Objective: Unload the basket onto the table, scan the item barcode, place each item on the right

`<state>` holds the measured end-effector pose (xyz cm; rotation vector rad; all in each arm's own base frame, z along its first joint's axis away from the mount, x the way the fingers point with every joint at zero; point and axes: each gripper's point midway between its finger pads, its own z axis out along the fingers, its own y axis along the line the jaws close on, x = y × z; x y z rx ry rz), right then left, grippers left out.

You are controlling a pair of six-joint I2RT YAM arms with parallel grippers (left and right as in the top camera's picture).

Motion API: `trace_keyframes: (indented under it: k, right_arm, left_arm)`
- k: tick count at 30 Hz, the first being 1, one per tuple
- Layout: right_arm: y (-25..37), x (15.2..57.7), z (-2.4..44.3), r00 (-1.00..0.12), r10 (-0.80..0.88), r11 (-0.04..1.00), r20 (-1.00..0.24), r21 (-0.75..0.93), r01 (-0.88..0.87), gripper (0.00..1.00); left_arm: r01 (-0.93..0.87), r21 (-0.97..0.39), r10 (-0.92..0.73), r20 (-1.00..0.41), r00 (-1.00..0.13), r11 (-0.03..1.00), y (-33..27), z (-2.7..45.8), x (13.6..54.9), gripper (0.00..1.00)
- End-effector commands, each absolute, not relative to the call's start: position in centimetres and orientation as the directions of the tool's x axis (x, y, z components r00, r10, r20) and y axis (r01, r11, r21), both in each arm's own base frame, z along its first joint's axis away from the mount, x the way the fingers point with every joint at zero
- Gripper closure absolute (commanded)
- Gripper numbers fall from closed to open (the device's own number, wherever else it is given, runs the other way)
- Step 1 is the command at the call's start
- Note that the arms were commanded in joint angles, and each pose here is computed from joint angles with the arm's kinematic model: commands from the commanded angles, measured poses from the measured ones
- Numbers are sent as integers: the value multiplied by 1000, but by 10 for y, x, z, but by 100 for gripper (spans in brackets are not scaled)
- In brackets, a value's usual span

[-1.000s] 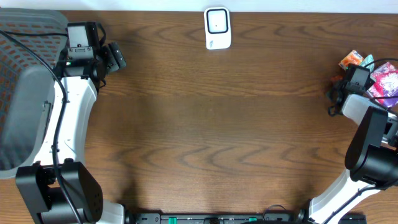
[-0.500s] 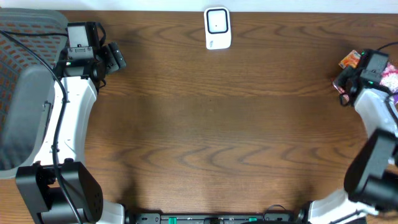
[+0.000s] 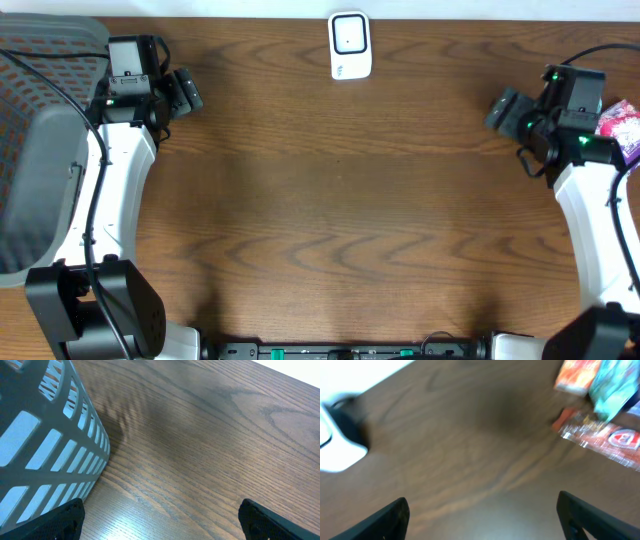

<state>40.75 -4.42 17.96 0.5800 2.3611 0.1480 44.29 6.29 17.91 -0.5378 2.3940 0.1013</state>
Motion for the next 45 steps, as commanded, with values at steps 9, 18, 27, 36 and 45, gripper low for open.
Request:
trace_keyframes:
  k: [9,18,27,36,45]
  right_arm:
    - [-28,344,222,-674,427,904,-603,258,342,8]
    - [0,314,208,-625,370,929,-687,287,235,6]
    - [14,317,194,-574,347,936,-742,311,164,1]
    - [14,313,186,-598,346,936,-723,304,175,1]
    - [12,300,171,-651,345,938,-676,280,206,1]
  left_arm:
    - [-420,-65,-363,-633,-684,905,66,179,443,2]
    - [-420,-65,-363,-633,-684,905,66,179,443,2]
    - [-420,-65,-363,-633,-684,905,66,179,443,2]
    - [-420,-65,-363,-633,-684,905,66,179,443,2]
    - [-420,-65,-363,-633,-684,905,66,179,443,2]
